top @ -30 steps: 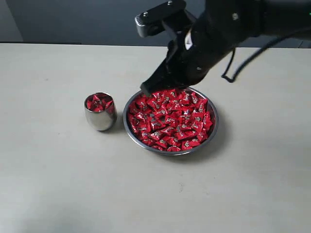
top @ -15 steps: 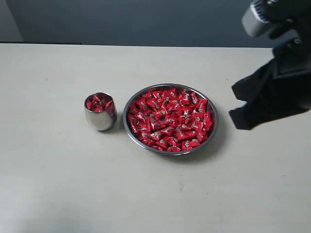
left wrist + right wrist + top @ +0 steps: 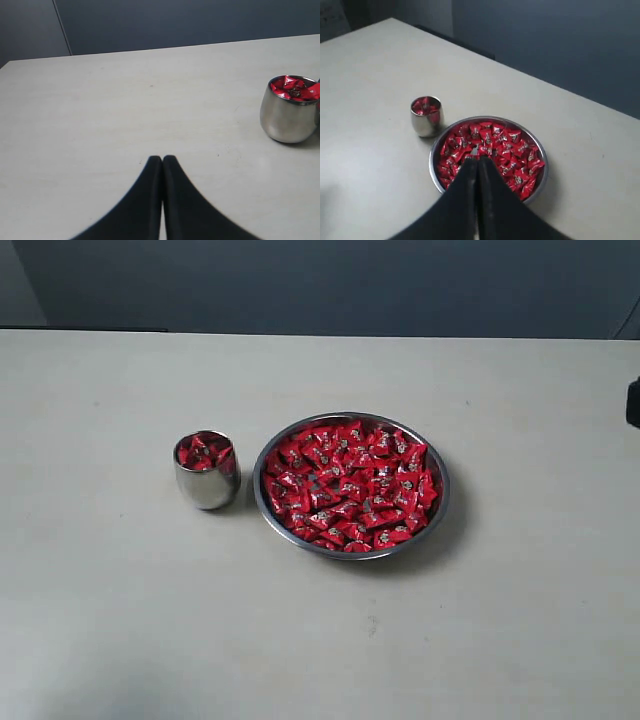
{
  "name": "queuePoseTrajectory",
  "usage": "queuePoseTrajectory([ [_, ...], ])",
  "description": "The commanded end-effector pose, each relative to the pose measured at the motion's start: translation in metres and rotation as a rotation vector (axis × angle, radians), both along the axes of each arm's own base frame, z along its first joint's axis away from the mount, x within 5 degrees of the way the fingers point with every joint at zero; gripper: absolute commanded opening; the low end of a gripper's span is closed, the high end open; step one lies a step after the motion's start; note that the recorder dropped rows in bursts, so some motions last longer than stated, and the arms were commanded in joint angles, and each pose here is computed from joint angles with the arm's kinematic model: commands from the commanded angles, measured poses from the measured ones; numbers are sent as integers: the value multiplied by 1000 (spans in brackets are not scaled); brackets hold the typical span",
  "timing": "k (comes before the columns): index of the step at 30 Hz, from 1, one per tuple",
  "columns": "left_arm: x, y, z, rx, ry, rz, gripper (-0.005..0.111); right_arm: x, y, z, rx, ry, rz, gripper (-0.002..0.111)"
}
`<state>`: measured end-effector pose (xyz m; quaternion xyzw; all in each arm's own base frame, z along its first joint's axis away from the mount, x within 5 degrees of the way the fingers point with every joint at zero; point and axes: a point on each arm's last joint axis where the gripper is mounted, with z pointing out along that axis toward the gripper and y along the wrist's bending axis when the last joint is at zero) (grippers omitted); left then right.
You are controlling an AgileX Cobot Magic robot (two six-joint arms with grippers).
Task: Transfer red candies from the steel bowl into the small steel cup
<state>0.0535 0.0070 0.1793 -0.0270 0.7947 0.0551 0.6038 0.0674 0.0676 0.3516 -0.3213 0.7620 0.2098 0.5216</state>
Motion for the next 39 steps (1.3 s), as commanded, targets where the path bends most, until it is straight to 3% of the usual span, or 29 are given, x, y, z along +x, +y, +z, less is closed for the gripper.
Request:
queuePoseTrajectory([
  [1,0,0,4,2,-18,-8,0,-9,-6,-3,49,40,1,-1],
  [14,0,0,4,2,-18,-8,0,-13,-7,-3,79,70,14,-1],
  [19,0,0,4,2,-18,-8,0,-14,-13,-5,80,-19,-1,-1],
  [26,0,0,4,2,-18,-8,0,-14,-24,-45,50,-70,-79,-1],
  [39,0,0,4,2,-18,-8,0,-16,-45,-115,131,-228,-331,-1],
])
